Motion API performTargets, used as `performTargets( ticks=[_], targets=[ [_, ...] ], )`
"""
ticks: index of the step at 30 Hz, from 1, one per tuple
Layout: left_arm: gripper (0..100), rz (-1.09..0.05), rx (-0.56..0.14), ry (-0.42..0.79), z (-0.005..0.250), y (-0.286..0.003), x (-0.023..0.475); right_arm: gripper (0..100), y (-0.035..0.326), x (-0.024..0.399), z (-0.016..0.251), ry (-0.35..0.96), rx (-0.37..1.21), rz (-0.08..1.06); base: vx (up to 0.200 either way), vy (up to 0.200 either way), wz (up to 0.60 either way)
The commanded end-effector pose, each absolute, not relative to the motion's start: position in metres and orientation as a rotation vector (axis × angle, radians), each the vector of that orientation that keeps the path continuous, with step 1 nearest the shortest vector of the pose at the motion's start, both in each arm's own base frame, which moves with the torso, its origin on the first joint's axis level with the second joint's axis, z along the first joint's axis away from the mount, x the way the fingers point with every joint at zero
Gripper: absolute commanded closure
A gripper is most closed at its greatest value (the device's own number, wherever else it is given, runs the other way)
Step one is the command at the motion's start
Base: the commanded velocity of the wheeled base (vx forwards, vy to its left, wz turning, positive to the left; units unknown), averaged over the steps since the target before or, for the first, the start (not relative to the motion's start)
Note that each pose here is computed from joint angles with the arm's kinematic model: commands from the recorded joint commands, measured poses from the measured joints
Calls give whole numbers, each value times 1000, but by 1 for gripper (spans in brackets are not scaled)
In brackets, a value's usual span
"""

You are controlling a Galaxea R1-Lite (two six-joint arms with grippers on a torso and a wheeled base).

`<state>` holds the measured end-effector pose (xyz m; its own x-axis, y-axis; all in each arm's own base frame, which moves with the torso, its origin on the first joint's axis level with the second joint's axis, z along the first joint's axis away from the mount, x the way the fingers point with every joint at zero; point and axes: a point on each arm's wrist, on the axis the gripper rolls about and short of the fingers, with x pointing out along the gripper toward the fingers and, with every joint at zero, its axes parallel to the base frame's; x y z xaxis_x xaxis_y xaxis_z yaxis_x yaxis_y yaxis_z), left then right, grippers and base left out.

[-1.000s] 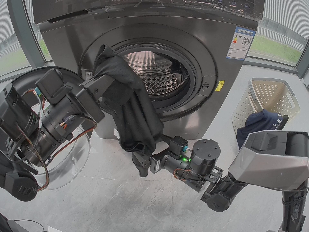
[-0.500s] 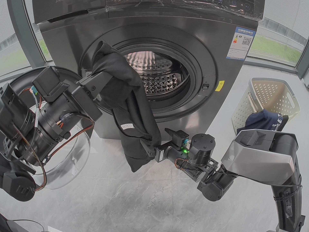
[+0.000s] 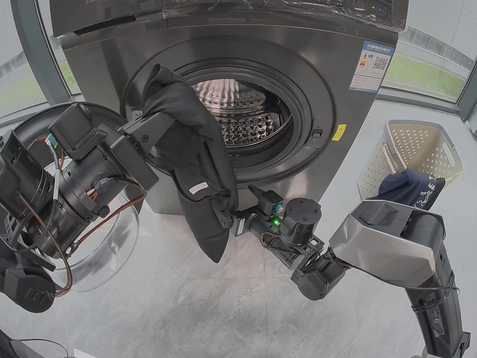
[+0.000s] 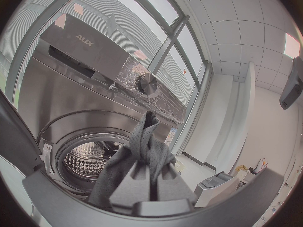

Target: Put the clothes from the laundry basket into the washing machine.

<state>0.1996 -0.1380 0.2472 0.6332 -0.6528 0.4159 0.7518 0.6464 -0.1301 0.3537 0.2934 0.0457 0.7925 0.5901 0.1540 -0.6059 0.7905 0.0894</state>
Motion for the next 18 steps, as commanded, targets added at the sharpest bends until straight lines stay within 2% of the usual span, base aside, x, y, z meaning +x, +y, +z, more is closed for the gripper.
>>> performTargets(
  ticks=[1,9,10,18],
  targets=[
    [100,-826,-307,-352,247,-139,198,0,301,368,26,-122,133,646,0,0,0],
    [100,-830,-310,-354,248,-140,197,0,307,375,20,-146,132,672,0,0,0],
    [100,-830,-310,-353,247,-140,197,100,307,375,20,-150,134,672,0,0,0],
    [100,-817,-307,-341,244,-138,199,100,299,374,27,-153,139,654,0,0,0]
  ],
)
